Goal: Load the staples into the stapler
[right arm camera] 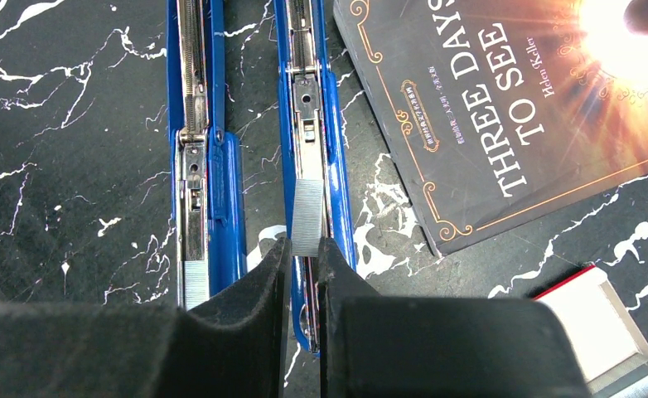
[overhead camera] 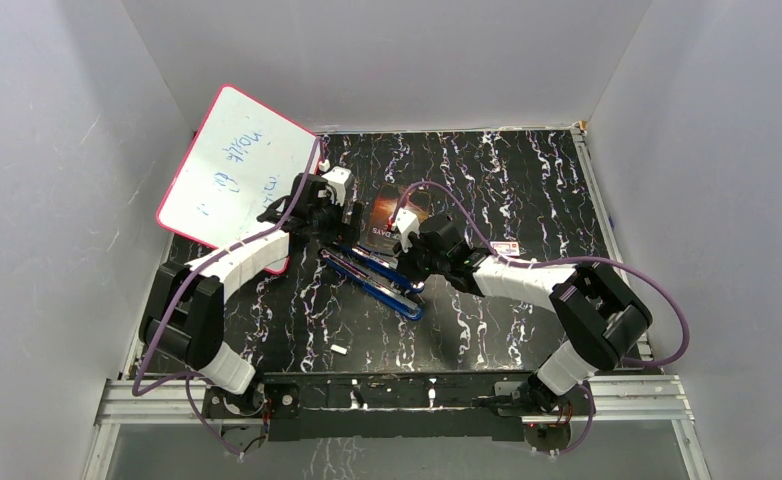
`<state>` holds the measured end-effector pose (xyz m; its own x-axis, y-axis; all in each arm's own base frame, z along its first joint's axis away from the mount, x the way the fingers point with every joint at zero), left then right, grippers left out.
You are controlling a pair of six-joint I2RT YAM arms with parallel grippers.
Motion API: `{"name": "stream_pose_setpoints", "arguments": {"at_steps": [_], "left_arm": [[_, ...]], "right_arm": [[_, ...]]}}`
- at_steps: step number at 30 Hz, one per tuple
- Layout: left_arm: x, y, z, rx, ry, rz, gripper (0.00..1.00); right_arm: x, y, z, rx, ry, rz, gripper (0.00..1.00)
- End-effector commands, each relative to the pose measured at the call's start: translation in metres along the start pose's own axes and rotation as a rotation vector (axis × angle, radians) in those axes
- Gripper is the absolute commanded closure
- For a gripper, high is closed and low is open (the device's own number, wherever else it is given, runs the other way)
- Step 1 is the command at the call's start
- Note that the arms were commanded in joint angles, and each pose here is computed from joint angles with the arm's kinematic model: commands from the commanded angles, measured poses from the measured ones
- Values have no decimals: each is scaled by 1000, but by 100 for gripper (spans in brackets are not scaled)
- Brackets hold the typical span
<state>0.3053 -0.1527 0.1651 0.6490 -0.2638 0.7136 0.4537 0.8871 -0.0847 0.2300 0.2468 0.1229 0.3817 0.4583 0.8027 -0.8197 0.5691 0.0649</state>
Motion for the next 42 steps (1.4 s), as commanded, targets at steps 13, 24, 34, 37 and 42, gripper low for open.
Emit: {"name": "stream_pose_setpoints", "arguments": {"at_steps": [13, 24, 34, 37, 42], "left_arm": [[2, -3, 3, -6, -15, -17, 2], [2, -4, 4, -8, -16, -18, 2], [2, -4, 4, -8, -17, -21, 2], [2, -4, 4, -6, -16, -21, 2], [3, -5, 5, -6, -20, -24, 2]], "right_arm": [[14, -4, -3, -21, -10, -10, 100], [11, -6, -4, -43, 23, -11, 100], [13, -6, 0, -51, 36, -3, 100], [15, -7, 1, -53, 34, 3, 100], [18, -4, 1, -35, 37, 17, 100]]}}
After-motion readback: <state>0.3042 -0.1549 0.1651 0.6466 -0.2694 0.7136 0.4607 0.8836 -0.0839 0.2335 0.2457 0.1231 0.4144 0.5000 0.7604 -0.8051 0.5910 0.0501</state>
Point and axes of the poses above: each gripper's point midway between its finger pads, its own z axis back along the fingers, its own y axis along the line the jaws close on, x = y × z, the point moved 9 cm from there along z, back along the fingers, and after that the axes turned 1 degree about -z, right-handed, at the moved point
